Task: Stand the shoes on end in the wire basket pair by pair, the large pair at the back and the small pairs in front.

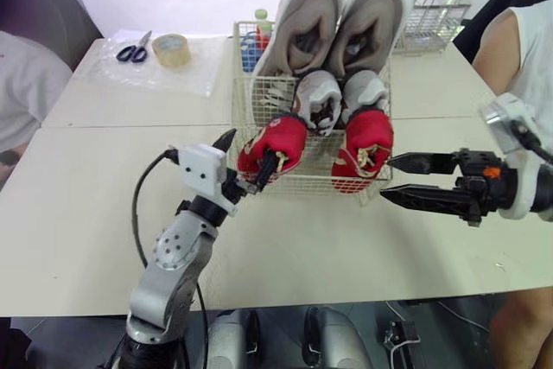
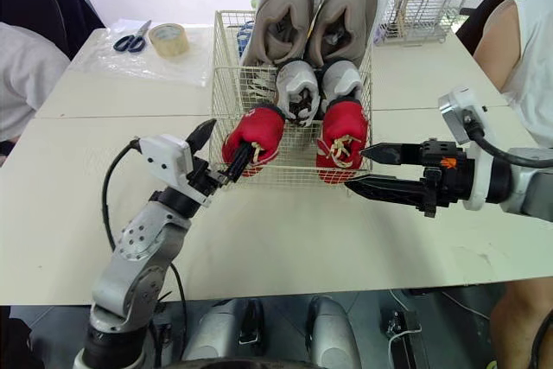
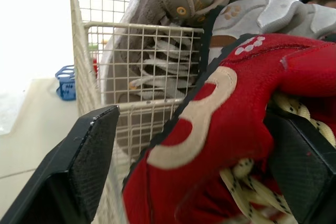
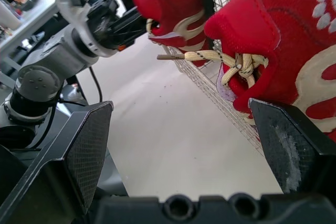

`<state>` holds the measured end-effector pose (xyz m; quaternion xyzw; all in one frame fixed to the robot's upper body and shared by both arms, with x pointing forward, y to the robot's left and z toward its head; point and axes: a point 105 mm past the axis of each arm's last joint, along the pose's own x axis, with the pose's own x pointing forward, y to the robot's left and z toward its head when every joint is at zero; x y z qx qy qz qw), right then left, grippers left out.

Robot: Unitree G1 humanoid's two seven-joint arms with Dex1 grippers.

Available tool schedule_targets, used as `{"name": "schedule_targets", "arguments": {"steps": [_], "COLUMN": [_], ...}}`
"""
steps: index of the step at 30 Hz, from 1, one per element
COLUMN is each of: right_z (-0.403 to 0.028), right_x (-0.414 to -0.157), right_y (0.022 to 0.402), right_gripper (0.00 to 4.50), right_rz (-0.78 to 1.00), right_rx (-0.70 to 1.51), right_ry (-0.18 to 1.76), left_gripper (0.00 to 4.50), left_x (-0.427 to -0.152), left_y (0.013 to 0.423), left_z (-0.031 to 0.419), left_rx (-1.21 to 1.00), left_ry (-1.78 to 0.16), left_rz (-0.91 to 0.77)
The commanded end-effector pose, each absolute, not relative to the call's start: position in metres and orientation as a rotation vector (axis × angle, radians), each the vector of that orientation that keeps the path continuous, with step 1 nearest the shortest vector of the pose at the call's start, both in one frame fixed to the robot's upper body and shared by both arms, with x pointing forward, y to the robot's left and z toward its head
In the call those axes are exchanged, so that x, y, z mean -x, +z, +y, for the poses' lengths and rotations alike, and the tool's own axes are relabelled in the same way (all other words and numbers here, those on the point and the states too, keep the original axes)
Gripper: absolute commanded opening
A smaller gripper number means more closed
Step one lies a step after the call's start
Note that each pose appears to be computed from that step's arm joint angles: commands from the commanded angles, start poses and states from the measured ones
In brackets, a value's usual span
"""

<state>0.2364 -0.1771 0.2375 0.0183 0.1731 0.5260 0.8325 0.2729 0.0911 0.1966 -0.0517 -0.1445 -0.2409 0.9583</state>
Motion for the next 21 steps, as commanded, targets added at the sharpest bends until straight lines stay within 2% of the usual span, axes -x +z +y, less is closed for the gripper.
{"name": "schedule_targets", "arguments": {"steps": [1,8,18,21], "right_z": [-0.18,-0.189,-0.212,-0.219], "right_x": [-0.24,-0.242,-0.242,-0.239], "right_y": [0.238,0.231,0.23,0.221], "right_gripper": [4.5,4.5,4.5,4.5], "right_rz": [0.339,0.365,0.356,0.387], "right_rx": [-0.045,-0.048,-0.113,-0.125], "right_ry": [1.123,1.115,1.034,1.005], "left_gripper": [4.29,4.29,4.29,4.29], "left_x": [-0.254,-0.243,-0.282,-0.283], "left_y": [0.216,0.242,0.273,0.266], "left_z": [0.094,0.117,0.202,0.208], "left_rx": [0.171,0.298,0.331,0.255], "left_ry": [-0.528,-0.528,-0.228,-0.296], "left_rz": [-0.32,-0.35,-0.423,-0.366]}}
